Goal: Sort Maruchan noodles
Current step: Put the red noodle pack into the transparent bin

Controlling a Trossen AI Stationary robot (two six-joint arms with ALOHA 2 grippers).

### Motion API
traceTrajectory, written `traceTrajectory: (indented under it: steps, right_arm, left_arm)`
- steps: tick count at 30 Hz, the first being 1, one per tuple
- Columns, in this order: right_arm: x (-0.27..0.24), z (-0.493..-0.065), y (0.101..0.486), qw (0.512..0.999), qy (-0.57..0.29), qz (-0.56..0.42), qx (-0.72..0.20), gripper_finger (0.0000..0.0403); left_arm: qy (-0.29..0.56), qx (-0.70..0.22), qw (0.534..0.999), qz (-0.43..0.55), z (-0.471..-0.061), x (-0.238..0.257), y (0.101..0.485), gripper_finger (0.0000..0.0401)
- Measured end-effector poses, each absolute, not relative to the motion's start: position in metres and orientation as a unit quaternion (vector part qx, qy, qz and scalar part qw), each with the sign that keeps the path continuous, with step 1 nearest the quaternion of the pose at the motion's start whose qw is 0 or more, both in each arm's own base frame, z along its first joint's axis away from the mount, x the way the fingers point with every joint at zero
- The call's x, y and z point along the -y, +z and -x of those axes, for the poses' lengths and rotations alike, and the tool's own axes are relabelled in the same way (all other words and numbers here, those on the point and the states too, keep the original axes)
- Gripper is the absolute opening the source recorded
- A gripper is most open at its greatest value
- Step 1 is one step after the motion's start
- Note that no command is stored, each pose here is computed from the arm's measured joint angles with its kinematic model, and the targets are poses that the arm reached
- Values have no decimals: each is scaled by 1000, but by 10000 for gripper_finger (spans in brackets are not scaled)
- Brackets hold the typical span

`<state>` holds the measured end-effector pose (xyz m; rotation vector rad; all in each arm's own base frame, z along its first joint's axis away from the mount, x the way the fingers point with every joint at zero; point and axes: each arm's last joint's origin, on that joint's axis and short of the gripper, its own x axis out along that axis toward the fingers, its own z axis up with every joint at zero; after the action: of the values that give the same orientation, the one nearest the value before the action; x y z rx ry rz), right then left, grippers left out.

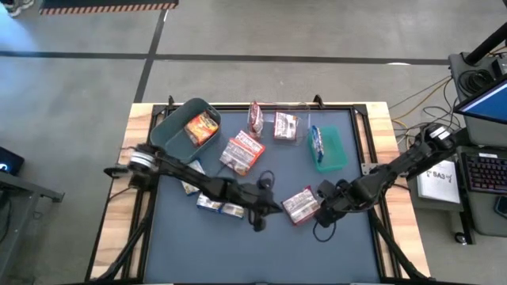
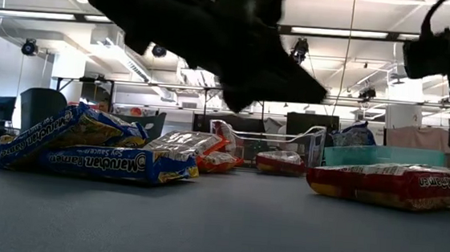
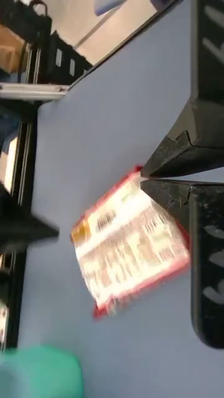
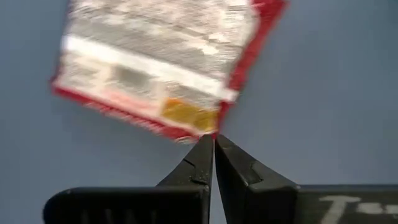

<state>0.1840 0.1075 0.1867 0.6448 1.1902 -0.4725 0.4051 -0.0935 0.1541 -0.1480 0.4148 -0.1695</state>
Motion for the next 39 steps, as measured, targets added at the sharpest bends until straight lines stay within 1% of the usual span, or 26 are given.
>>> traceTrajectory:
  steps: [6,9,15,19,21,24,27,31,35,39]
  right_arm:
    - [-98,-173,166,751,-276,-288,-527,8]
    - [-95,-171,157,753,-296,-292,-511,8]
    - [-104,-185,155,775,-252,-345,-466,8]
    - [-111,-196,149,787,-226,-357,-450,8]
    - [-113,-200,145,788,-218,-357,-452,8]
    - [-118,-203,145,779,-209,-359,-470,8]
    - [-119,-204,149,769,-202,-358,-489,9]
    - [-116,-199,158,768,-202,-349,-497,10]
    - [-113,-195,169,766,-186,-366,-494,27]
    - [-110,-190,180,770,-176,-391,-472,69]
  left_arm:
    - [-80,-234,967,68,-423,98,124,0]
    - [-79,-239,965,68,-430,100,115,0]
    - [-79,-237,966,70,-442,103,110,0]
    - [-81,-247,963,69,-442,103,109,0]
    - [-77,-252,962,67,-440,103,110,0]
    - [-64,-285,955,55,-434,101,114,0]
    - [-45,-321,945,38,-428,97,118,0]
    - [-33,-343,938,31,-422,96,118,0]
    - [-26,-349,936,33,-421,95,116,0]
    - [-23,-362,931,36,-418,94,112,0]
